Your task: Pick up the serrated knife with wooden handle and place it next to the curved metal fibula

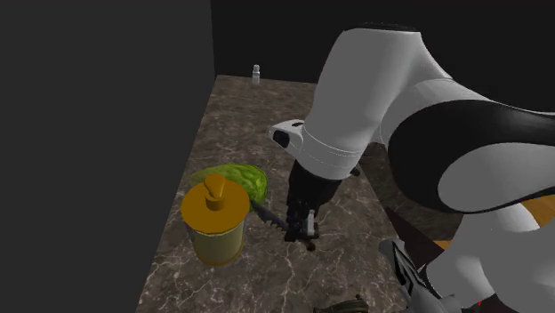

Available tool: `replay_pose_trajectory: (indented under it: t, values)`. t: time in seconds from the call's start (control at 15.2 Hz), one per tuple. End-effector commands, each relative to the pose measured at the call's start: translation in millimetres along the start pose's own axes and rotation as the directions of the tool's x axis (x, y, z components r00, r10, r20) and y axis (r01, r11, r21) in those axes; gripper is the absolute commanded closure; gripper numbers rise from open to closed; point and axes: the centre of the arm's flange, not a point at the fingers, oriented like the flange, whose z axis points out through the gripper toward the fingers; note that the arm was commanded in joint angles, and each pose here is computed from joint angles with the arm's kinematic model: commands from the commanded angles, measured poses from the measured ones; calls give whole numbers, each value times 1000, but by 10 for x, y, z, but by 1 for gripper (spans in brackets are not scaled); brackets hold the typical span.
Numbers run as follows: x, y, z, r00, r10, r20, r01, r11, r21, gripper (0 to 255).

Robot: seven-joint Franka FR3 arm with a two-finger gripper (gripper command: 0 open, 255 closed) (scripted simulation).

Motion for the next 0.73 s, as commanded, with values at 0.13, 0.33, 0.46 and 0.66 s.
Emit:
replay_pose_trajectory:
  t: [0.13,0.33,0.46,0.66]
  values:
    - [-155,-474,-3,1000,1,0,-1,1000,0,255]
    - [-175,-462,153,1000,1,0,-1,1000,0,255]
    - [-188,-454,258,1000,1,0,-1,1000,0,255]
    - [-207,-442,414,1000,1,0,-1,1000,0,255]
